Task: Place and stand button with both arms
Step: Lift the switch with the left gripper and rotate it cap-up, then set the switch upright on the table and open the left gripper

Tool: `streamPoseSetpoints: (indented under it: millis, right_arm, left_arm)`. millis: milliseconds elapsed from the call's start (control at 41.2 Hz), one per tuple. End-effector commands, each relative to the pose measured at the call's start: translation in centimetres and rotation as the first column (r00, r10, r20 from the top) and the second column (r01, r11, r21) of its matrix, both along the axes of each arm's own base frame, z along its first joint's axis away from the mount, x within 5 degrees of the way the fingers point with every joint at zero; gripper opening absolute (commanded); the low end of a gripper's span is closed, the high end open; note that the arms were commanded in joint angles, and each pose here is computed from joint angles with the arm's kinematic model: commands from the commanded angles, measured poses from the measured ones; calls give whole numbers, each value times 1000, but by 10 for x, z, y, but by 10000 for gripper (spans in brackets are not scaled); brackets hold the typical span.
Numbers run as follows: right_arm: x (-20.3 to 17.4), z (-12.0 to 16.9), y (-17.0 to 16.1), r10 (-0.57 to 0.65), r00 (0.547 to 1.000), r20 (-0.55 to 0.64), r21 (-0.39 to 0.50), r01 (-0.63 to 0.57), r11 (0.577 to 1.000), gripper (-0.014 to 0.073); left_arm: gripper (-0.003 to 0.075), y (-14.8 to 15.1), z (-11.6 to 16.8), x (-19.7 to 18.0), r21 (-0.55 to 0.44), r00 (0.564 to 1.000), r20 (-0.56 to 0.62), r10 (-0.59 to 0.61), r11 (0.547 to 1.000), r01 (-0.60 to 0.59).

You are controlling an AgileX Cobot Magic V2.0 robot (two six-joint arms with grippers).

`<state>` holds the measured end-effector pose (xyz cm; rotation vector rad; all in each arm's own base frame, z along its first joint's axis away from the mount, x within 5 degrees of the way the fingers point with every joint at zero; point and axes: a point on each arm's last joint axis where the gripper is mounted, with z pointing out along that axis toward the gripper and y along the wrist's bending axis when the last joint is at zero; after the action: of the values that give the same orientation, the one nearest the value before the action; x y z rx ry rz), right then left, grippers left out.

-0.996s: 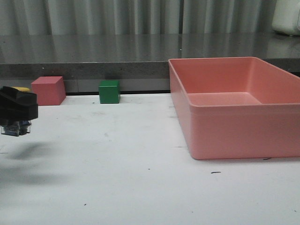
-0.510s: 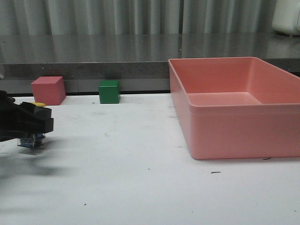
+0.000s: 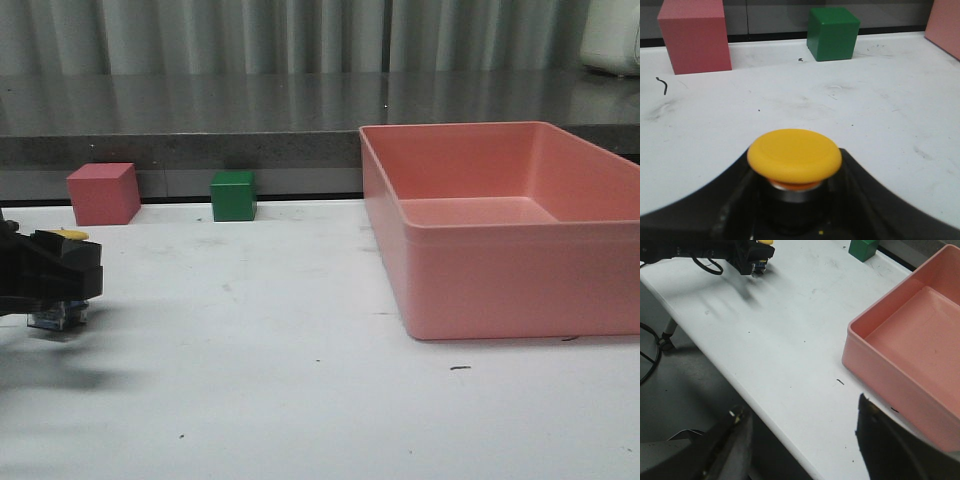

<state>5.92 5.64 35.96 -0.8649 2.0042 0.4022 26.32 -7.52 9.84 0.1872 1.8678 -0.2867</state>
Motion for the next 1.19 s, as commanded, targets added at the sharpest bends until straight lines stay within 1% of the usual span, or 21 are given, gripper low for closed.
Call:
streamPoseSetpoints:
  millis: [0,170,267,534,729,826,874,996,1093,1166]
  right_arm:
    - [2,13,1,4,998,69,51,-8,999,478]
    - [2,13,1,4,998,69,51,-8,999,478]
    - [2,13,1,4,998,69,51,-8,999,478]
    - [2,13,1,4,998,69,51,-8,999,478]
    - [2,13,1,4,998,69,51,-8,999,478]
    - [2,13,1,4,998,69,51,-8,999,478]
    - [2,13,1,4,998,69,51,-8,999,478]
    - [2,13,1,4,998,69,51,-8,999,478]
    - [2,13,1,4,998,69,51,-8,999,478]
    - [2,13,1,4,998,69,51,-8,999,478]
  left_arm:
    - [350,1,26,2,-79,978,209,12,997,4]
    - [500,1,24,-2,-75,981,196,8,997,7]
    - [540,3,24,-8,-71,983,184,7,997,6]
    - [536,11,42,-39,-70,983,185,7,998,6]
    - [536,17,58,-61,-44,992,125,5,999,1]
    - [536,19,66,-65,-19,998,68,5,1000,-4]
    - [536,19,73,-67,-12,998,56,7,1000,-6]
    - [534,21,90,-69,20,1000,-18,13,1000,-13]
    - [533,22,111,-68,42,997,-69,23,999,-20]
    - [533,20,133,-69,25,995,-93,27,999,-25]
